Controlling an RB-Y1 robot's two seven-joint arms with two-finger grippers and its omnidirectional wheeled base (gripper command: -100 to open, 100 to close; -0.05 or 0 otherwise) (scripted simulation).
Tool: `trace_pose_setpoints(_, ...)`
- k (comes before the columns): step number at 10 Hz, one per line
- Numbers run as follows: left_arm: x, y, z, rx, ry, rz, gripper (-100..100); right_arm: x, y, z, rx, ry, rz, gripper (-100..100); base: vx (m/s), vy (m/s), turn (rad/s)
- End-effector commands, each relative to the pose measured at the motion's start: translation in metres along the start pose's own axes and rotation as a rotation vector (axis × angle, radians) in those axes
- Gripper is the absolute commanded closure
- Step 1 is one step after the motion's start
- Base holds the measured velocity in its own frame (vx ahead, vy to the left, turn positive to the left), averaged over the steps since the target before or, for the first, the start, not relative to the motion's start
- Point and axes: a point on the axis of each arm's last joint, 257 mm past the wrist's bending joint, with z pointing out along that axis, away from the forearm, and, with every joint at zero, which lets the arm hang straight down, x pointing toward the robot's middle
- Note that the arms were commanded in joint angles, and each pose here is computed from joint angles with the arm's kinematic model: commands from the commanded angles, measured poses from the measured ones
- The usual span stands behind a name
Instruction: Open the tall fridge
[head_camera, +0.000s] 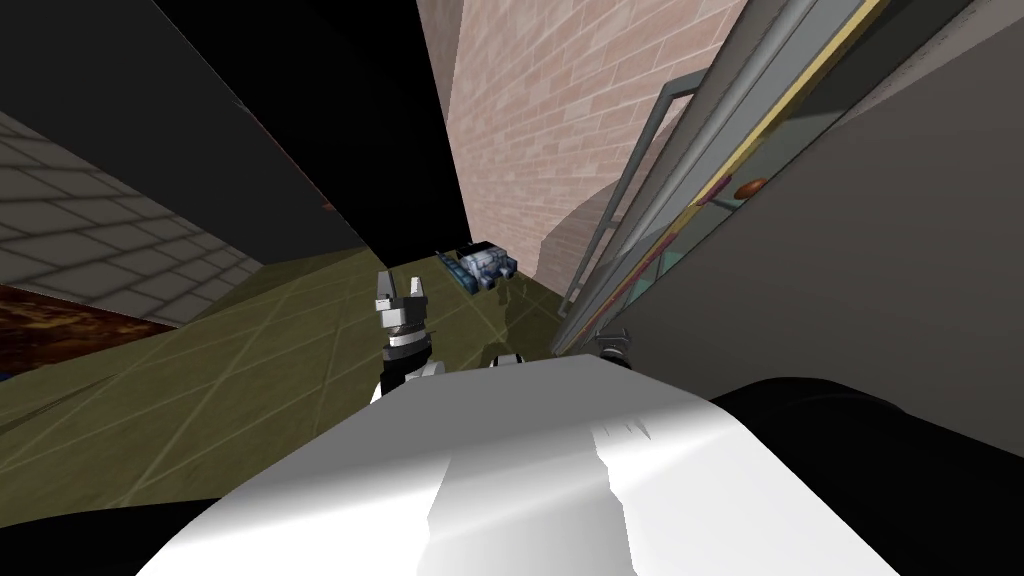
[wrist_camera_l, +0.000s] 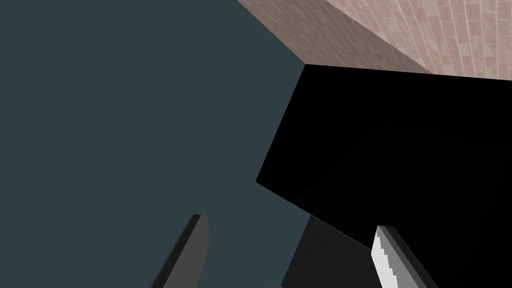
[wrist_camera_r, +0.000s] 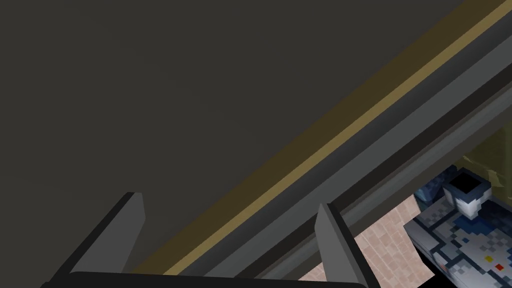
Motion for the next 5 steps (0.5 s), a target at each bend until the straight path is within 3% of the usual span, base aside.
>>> trace_pose_setpoints(1, 0.0, 0.0, 0.0, 0.0, 0.0, 0.0, 0, 0.007, -0.004, -0.001, 0.022, 0.007, -0.057, -100, 0.027, 0.001, -0.016)
trace_pose_setpoints(2, 0.0, 0.0, 0.0, 0.0, 0.0, 0.0, 0, 0.021, -0.01, -0.003, 0.053, 0.036, -0.111, -100, 0.04, 0.01, 0.171)
trace_pose_setpoints(5, 0.0, 0.0, 0.0, 0.0, 0.0, 0.0, 0, 0.03, -0.017, -0.006, 0.087, 0.049, -0.197, -100, 0.043, 0.009, 0.114)
